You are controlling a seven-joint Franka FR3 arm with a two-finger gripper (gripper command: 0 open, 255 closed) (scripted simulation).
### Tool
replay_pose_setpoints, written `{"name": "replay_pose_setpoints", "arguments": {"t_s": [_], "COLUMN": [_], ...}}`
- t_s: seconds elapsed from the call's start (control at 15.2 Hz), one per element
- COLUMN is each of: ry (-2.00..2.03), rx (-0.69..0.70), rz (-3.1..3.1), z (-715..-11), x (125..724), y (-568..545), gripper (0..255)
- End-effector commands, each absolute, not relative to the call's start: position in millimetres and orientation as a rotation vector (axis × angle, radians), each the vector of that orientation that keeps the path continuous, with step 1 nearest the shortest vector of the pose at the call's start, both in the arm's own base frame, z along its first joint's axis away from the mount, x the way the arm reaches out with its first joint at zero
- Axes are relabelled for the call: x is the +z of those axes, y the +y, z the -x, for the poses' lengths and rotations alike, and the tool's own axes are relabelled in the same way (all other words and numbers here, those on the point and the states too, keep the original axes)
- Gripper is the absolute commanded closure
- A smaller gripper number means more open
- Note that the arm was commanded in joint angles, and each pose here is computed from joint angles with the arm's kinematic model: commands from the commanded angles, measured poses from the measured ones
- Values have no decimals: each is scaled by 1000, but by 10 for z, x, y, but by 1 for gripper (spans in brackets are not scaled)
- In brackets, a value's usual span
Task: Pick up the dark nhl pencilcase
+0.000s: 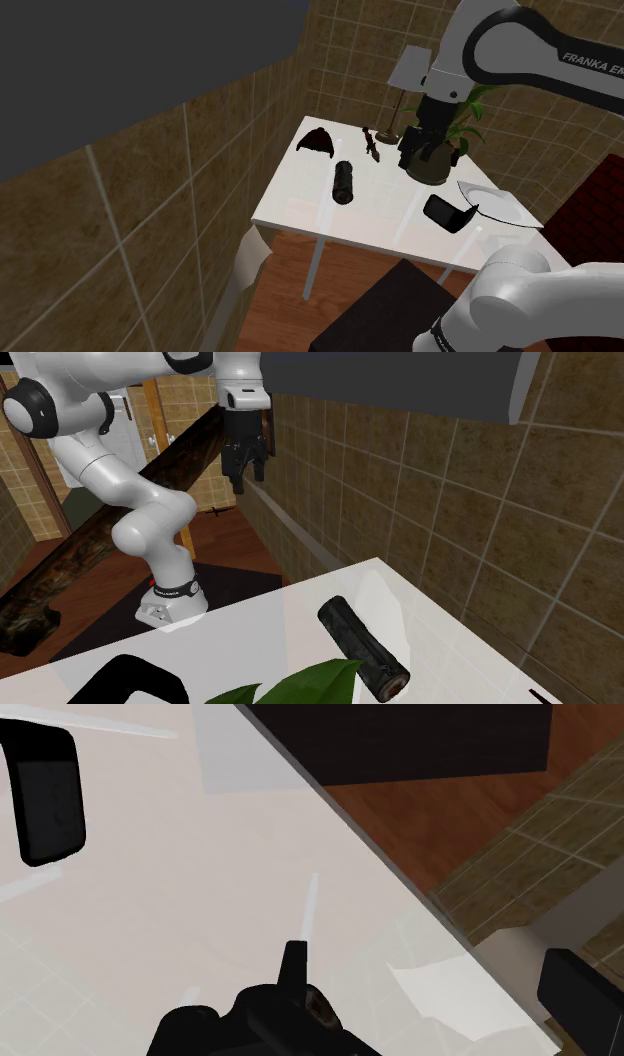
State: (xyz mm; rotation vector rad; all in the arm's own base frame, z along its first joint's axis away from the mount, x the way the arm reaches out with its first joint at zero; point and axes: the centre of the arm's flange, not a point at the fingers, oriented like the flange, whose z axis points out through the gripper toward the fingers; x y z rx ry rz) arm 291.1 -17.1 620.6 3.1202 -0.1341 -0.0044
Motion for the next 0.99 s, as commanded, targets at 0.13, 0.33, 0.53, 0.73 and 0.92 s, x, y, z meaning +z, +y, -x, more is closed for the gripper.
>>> {"name": "replay_pose_setpoints", "arguments": {"t_s": [0.13,0.33,0.53,0.73,0.92], "ry": [-216,-339,-462,-585,-706], "rx": [6,21,36,51,65], "rz": [-3117,-3109,-3095,-3077,-3054], "z": [-3117,-3425,-3728,-4025,-4313], "x": [6058,5839,5624,5411,5201], "y": [-208,-283,-383,-505,-650], "gripper": [0,0,0,0,0]}}
